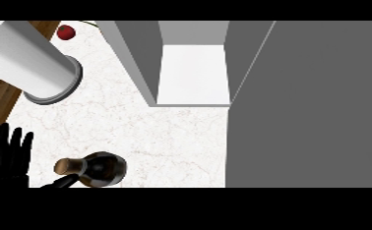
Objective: Pick up the wine, place it into the cabinet and close the cabinet
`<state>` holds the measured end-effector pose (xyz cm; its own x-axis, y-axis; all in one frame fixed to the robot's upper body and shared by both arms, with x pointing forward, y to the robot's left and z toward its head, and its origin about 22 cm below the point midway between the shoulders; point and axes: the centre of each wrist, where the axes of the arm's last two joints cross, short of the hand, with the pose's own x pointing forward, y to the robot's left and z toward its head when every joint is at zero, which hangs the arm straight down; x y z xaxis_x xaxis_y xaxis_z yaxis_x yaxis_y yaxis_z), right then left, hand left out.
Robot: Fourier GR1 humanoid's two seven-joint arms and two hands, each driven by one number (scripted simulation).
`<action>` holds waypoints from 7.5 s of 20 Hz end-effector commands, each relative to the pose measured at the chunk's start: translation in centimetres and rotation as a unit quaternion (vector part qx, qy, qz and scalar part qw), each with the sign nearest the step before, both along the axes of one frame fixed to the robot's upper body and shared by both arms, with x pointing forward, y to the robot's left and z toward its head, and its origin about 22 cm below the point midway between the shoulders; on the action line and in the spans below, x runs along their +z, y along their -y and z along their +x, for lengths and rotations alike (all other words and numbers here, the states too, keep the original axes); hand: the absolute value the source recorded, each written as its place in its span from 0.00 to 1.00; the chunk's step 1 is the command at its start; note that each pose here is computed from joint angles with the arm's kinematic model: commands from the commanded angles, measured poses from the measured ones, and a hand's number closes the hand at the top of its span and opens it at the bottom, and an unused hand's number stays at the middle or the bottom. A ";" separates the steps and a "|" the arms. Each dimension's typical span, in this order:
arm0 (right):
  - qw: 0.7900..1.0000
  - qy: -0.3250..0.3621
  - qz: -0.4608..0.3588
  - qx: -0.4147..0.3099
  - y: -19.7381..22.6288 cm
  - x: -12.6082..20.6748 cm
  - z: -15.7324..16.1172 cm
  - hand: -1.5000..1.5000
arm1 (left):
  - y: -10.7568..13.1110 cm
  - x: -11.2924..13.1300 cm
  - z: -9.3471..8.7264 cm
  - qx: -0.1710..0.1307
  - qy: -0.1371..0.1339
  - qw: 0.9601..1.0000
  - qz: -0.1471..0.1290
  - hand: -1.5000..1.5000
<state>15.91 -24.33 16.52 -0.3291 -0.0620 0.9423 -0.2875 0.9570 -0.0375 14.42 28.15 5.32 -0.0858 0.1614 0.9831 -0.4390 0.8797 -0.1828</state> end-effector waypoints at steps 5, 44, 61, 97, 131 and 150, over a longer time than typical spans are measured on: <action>1.000 0.004 0.000 -0.003 0.3 -0.1 -0.9 0.00 | -1.3 -4.5 -1.3 0.005 -0.023 1.000 -0.001 0.00; 1.000 0.006 -0.016 0.003 0.0 -0.2 -0.8 0.00 | 0.4 -18.4 0.4 -0.018 -0.057 0.997 -0.050 0.00; 1.000 0.010 -0.009 0.005 0.9 -0.2 -1.1 0.00 | 0.1 -22.3 0.5 -0.044 -0.015 0.992 -0.116 1.00; 1.000 0.000 -0.011 -0.003 0.0 -0.7 0.1 0.00 | 1.7 -15.6 0.2 -0.243 0.124 0.958 -0.085 1.00; 1.000 -0.002 -0.008 -0.002 1.2 -1.1 0.2 0.00 | 16.2 0.5 15.1 -0.235 0.154 0.960 0.002 1.00; 1.000 -0.001 -0.008 -0.007 0.8 -1.4 2.1 0.00 | 21.5 -5.8 16.0 -0.222 0.093 0.970 0.028 1.00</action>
